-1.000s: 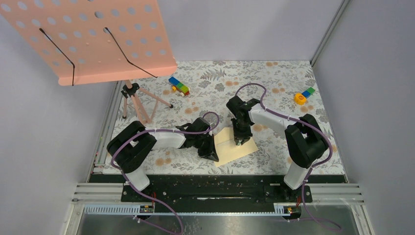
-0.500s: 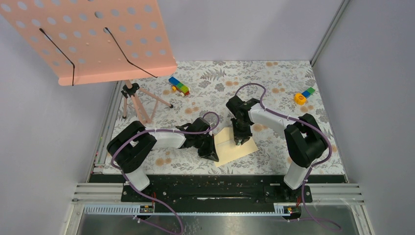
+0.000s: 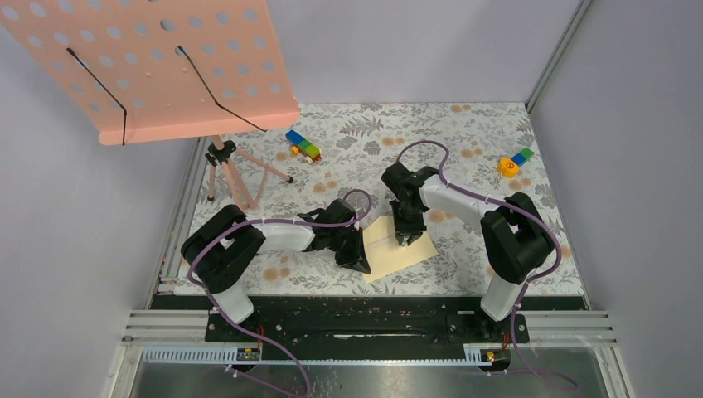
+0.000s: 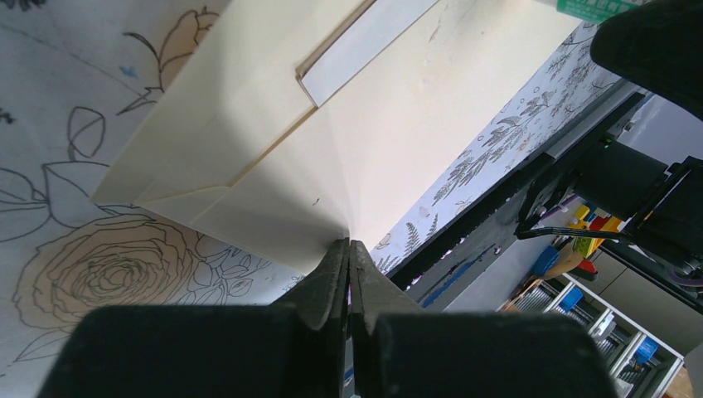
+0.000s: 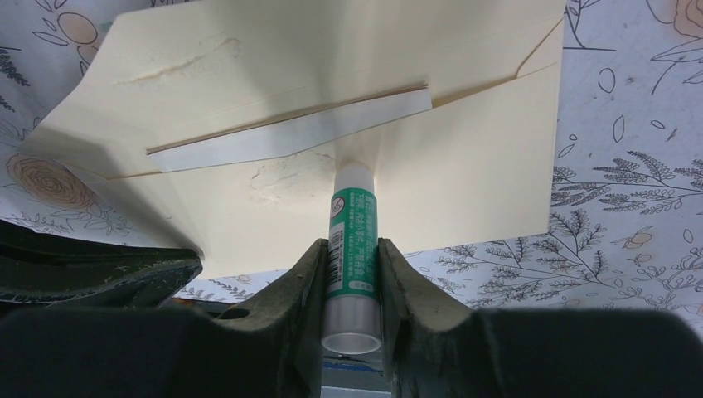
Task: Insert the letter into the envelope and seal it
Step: Paint the envelope at the center of the board, then place the solid glue at the center of the board, then seal the envelope flap on the envelope.
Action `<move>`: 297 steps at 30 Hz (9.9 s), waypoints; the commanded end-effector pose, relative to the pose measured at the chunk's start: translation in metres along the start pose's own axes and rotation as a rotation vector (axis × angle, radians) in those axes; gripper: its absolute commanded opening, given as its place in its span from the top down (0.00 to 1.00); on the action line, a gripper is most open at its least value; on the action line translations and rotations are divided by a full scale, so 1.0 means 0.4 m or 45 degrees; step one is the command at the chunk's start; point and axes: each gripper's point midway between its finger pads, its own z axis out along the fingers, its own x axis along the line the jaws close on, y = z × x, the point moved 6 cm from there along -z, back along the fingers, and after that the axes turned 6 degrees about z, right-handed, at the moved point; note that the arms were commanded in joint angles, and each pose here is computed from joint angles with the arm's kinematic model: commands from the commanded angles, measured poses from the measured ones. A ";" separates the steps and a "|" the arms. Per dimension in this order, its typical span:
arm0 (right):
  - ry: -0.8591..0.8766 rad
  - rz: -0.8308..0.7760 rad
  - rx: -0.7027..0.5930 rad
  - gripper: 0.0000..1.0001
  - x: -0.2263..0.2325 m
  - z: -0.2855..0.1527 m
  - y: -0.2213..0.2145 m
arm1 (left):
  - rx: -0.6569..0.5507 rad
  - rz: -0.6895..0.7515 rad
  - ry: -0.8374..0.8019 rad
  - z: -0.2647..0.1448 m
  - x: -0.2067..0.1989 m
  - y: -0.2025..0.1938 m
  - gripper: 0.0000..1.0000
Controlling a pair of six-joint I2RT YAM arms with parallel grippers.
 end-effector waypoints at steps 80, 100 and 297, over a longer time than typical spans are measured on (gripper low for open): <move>0.039 -0.099 0.012 1.00 0.072 0.013 -0.018 | -0.019 -0.014 0.002 0.028 -0.001 -0.001 1.00; -0.067 -0.119 -0.065 1.00 0.096 0.024 0.013 | -0.023 -0.005 -0.009 0.020 -0.002 -0.005 1.00; 0.670 0.747 0.121 1.00 -0.063 0.199 -0.097 | -0.116 0.039 -0.068 -0.006 -0.131 0.194 1.00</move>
